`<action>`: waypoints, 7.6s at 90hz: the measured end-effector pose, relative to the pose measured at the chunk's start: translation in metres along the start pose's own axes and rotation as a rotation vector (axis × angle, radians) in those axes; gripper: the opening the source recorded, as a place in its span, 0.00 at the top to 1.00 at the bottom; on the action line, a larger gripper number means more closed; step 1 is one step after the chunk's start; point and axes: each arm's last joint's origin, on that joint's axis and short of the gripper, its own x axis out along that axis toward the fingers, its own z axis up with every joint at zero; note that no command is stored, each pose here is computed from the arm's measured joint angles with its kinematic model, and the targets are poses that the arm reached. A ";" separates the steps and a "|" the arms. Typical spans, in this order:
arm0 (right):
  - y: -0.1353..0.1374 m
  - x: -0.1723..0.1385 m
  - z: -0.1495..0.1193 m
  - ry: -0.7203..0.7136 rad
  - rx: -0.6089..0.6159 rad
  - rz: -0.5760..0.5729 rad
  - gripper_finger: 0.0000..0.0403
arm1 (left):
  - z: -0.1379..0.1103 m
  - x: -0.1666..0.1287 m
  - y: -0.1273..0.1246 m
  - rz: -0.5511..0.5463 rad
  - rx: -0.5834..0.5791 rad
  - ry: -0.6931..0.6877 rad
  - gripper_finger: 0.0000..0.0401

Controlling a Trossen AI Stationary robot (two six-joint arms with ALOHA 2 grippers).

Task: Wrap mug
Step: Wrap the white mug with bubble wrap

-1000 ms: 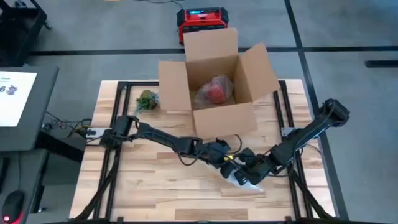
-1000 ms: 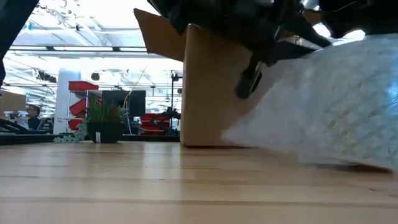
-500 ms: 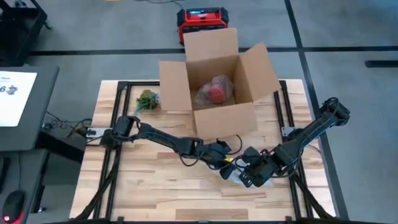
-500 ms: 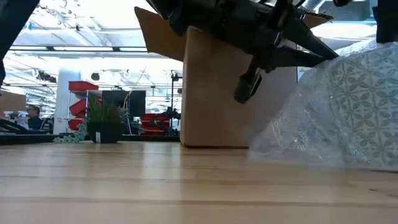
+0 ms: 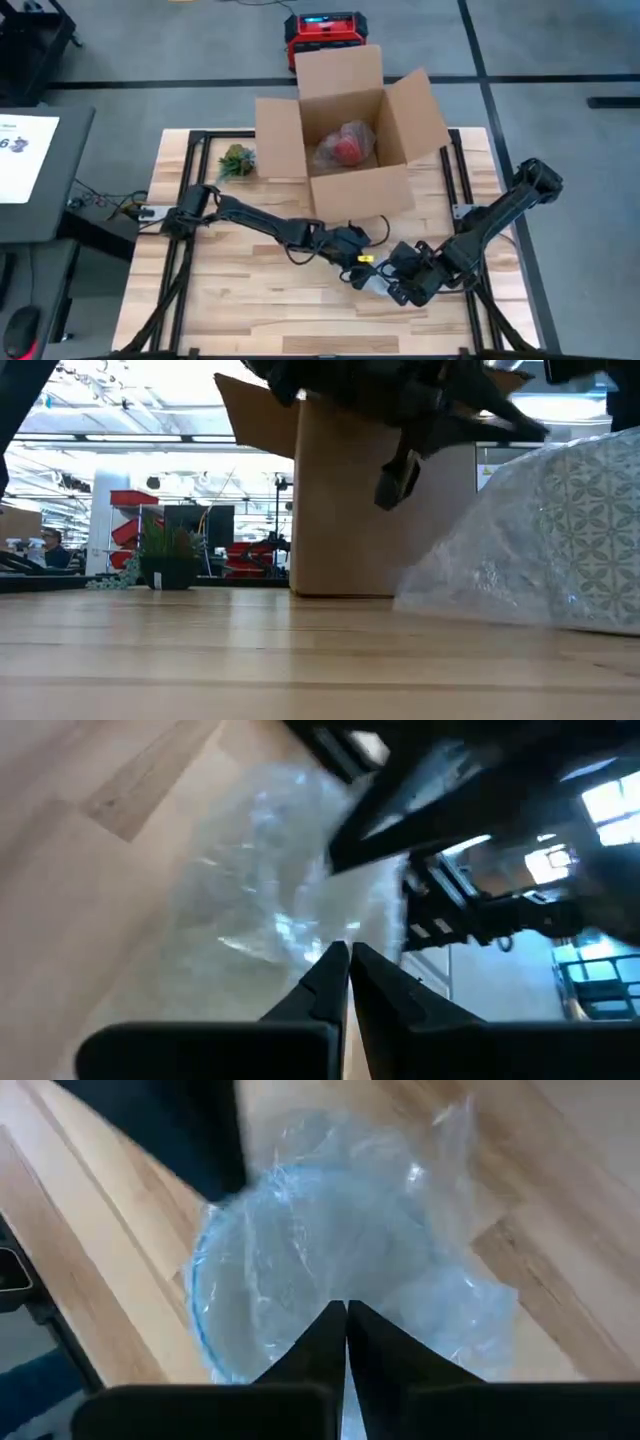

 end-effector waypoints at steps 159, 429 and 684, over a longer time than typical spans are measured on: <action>-0.009 -0.033 0.048 0.172 0.014 -0.043 1.00 | 0.012 -0.092 -0.055 0.111 0.069 0.010 1.00; -0.025 0.037 0.038 0.265 -0.072 -0.129 1.00 | -0.014 -0.138 -0.047 0.491 0.031 0.156 1.00; -0.001 0.022 0.090 0.297 -0.256 -0.289 1.00 | -0.010 -0.139 -0.044 0.546 0.057 0.091 1.00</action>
